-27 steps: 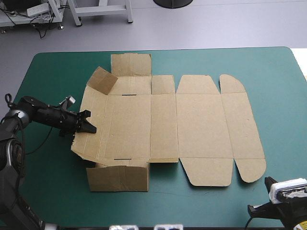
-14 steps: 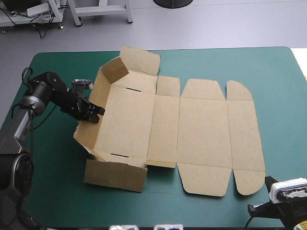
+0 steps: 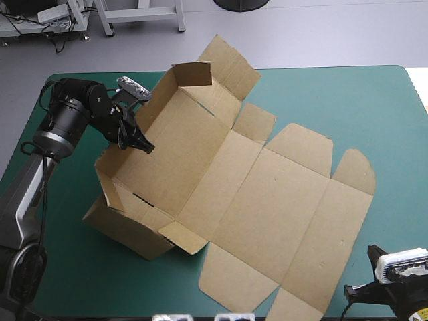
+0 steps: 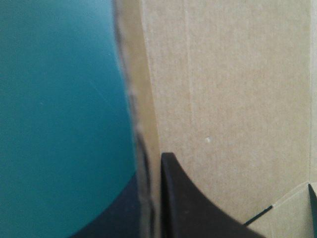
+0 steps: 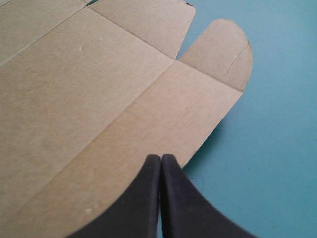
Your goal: Fold the box
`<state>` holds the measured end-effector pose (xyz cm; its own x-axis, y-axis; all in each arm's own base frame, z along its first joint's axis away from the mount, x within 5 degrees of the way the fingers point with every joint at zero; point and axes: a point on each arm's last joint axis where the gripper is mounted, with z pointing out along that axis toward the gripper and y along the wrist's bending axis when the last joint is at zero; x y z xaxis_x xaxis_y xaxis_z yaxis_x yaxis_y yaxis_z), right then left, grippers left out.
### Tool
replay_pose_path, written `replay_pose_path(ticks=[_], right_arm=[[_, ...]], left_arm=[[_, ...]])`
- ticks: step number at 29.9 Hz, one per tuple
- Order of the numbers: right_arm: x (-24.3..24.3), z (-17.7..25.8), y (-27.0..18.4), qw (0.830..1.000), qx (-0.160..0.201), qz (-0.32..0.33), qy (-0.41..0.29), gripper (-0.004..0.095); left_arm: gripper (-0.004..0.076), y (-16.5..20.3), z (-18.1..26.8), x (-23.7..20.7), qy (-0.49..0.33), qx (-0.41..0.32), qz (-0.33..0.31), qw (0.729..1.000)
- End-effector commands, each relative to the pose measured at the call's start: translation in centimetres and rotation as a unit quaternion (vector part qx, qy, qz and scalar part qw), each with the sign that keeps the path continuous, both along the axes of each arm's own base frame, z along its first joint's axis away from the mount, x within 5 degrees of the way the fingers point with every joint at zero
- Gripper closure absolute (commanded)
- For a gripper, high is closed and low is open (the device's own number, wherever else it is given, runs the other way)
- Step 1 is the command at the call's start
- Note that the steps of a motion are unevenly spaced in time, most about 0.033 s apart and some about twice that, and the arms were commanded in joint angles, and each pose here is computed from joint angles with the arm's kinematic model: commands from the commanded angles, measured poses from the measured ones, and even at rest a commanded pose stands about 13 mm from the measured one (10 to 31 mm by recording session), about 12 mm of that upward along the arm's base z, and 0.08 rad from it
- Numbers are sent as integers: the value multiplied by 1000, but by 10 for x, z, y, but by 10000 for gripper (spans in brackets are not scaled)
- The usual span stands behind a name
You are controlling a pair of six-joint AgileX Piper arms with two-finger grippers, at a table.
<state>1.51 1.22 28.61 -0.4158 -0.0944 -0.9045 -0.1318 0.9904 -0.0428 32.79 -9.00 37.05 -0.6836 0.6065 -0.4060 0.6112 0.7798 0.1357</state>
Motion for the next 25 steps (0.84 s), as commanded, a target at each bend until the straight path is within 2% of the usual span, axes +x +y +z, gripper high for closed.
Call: replay_pose_path(ticks=[1,6,14,18,25], right_arm=[[3,13,0,999,4,-4,-42,921],[3,13,0,999,3,-5,-42,921],[3,13,-1,999,-3,-6,-43,921],[3,14,-1,999,-2,-6,-48,921],[9,16,-2,999,2,-11,-51,921]], left_arm=[[734,1,38,-17,-58,50,-22,997],[734,-10,47,-20,-98,131,-87,983],[734,-50,51,-32,-147,178,-216,949],[734,-72,54,-43,-171,227,-258,923],[734,-112,59,-66,-220,223,-323,893]])
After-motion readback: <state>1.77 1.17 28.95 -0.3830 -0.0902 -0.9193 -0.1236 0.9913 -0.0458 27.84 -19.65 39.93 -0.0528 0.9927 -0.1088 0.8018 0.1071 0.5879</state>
